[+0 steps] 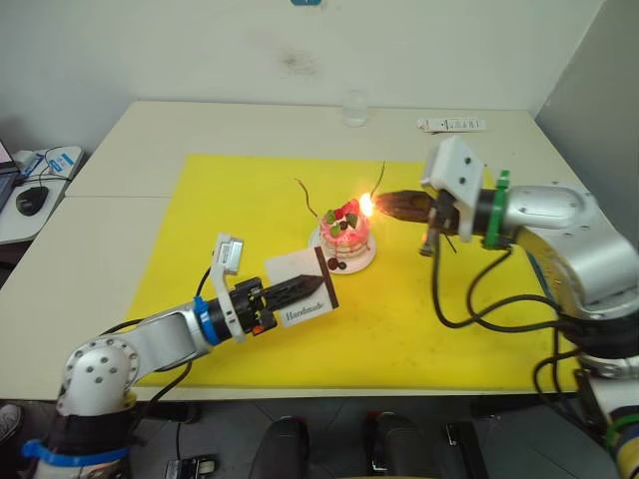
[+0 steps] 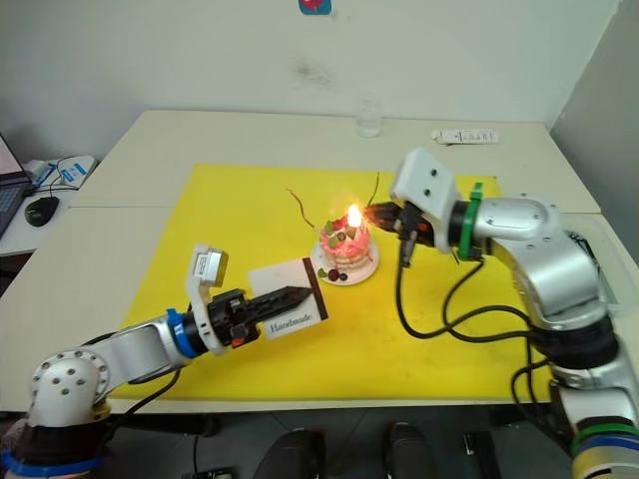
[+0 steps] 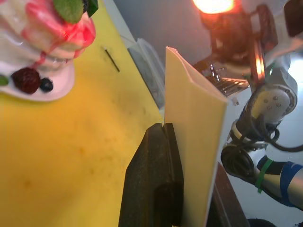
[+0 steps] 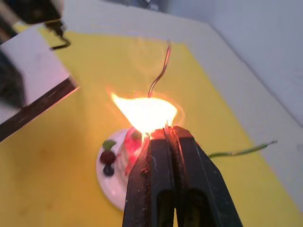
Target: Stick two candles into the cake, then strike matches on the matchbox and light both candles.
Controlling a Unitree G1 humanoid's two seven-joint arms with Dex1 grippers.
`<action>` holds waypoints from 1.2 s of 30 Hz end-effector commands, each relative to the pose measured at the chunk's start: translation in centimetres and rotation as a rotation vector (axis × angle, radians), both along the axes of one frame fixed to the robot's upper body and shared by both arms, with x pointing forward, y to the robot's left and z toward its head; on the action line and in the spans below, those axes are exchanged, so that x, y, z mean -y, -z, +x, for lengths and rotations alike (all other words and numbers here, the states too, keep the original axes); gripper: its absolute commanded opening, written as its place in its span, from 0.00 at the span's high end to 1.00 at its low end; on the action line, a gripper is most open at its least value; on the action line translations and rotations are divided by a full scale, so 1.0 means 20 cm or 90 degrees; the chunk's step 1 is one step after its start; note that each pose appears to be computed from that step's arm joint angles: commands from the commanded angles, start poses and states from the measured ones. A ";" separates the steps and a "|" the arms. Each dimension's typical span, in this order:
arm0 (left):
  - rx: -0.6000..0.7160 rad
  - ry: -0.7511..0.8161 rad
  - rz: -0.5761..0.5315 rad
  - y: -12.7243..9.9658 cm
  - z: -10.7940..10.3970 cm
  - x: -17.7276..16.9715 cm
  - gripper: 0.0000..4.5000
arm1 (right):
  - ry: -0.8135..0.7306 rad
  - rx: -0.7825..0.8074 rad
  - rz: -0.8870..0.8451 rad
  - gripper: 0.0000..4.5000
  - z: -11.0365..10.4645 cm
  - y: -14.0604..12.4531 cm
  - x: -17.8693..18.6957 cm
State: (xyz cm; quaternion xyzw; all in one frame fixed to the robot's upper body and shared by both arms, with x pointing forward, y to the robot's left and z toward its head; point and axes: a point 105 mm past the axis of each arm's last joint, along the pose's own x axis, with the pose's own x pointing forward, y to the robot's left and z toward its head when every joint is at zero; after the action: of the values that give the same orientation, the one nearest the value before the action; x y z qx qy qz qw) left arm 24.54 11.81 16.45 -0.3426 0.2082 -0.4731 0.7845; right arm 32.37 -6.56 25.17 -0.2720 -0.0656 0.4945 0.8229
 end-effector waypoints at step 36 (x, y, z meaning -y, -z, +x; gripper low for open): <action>0.038 0.000 -0.013 -0.08 -0.03 0.07 1.00 | -0.007 0.086 0.074 0.99 0.12 -0.08 -0.38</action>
State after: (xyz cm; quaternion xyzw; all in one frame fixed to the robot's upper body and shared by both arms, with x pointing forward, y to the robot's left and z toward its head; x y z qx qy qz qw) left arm 24.22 10.67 17.32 -0.3416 0.1923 -0.4726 0.7893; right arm 35.75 0.46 25.21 -0.2462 -0.1177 0.4666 0.8413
